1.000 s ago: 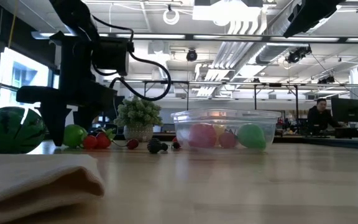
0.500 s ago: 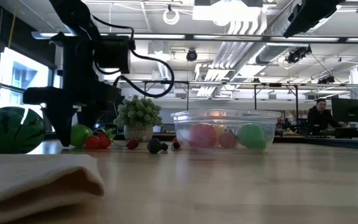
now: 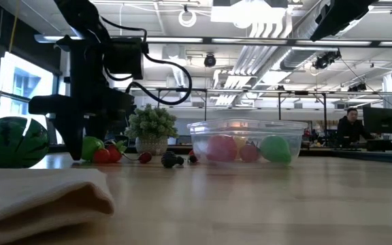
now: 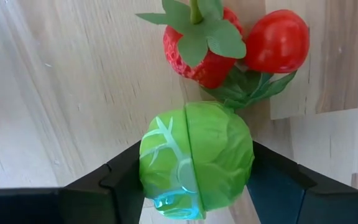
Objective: Pick and placing Produce into tupperware
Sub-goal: Put the cabbage into the transparent bin
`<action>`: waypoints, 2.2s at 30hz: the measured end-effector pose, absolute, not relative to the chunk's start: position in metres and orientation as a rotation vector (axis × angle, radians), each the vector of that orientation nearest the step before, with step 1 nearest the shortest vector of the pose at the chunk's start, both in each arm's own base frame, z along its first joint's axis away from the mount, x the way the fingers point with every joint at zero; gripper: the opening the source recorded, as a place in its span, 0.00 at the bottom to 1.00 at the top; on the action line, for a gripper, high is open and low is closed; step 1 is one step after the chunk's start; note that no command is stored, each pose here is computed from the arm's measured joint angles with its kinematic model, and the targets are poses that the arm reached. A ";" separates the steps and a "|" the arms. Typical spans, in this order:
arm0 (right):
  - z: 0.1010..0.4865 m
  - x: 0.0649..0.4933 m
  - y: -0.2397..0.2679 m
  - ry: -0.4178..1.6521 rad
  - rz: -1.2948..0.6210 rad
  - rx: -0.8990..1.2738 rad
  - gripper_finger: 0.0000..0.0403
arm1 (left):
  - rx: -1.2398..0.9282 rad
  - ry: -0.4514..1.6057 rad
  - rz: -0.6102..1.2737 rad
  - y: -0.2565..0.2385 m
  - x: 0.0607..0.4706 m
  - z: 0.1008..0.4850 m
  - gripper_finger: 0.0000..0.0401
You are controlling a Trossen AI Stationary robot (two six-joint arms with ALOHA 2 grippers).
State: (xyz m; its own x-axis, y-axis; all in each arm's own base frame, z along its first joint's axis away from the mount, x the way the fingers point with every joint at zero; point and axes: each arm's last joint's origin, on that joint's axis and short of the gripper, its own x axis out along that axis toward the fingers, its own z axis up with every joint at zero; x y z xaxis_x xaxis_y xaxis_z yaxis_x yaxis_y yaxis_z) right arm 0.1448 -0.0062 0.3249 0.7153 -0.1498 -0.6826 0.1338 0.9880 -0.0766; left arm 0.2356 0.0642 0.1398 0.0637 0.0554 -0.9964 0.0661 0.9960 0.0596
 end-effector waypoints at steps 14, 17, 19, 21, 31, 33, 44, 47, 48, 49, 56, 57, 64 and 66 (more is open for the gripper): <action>0.325 0.145 -0.006 0.757 -0.157 -0.022 0.09 | 0.113 1.580 0.127 0.069 0.242 0.161 0.56; 0.325 0.145 -0.006 0.757 -0.157 -0.022 0.09 | 0.134 1.594 0.153 0.071 0.246 0.173 0.57; 0.325 0.145 -0.006 0.758 -0.157 -0.023 0.09 | 0.148 1.594 0.178 0.073 0.249 0.182 0.57; 0.325 0.145 -0.006 0.757 -0.157 -0.022 0.09 | 0.166 1.589 0.209 0.075 0.253 0.192 0.58; 0.325 0.145 -0.006 0.757 -0.157 -0.022 0.09 | 0.229 1.377 0.324 0.086 0.286 0.270 0.57; 0.325 0.145 -0.006 0.757 -0.157 -0.022 0.09 | 0.230 1.295 0.344 0.087 0.293 0.290 0.57; 0.325 0.145 -0.006 0.757 -0.157 -0.022 0.09 | 0.131 0.747 0.164 0.088 0.329 0.355 0.57; 0.325 0.145 -0.006 0.757 -0.157 -0.022 0.09 | 0.129 0.733 0.153 0.089 0.334 0.353 0.57; 0.325 0.145 -0.006 0.757 -0.157 -0.022 0.09 | 0.128 0.742 0.152 0.090 0.336 0.350 0.57; 0.325 0.145 -0.006 0.757 -0.157 -0.022 0.09 | 0.124 0.762 0.151 0.091 0.338 0.344 0.57; 0.325 0.145 -0.006 0.758 -0.157 -0.022 0.09 | 0.107 0.811 0.112 0.105 0.375 0.298 0.57; 0.325 0.145 -0.006 0.757 -0.158 -0.022 0.09 | 0.109 0.838 0.103 0.106 0.379 0.289 0.57; 0.325 0.145 -0.006 0.758 -0.157 -0.022 0.09 | 0.110 0.906 0.087 0.113 0.405 0.240 0.57; 0.325 0.145 -0.006 0.756 -0.158 -0.022 0.09 | 0.116 0.888 0.089 0.115 0.414 0.230 0.57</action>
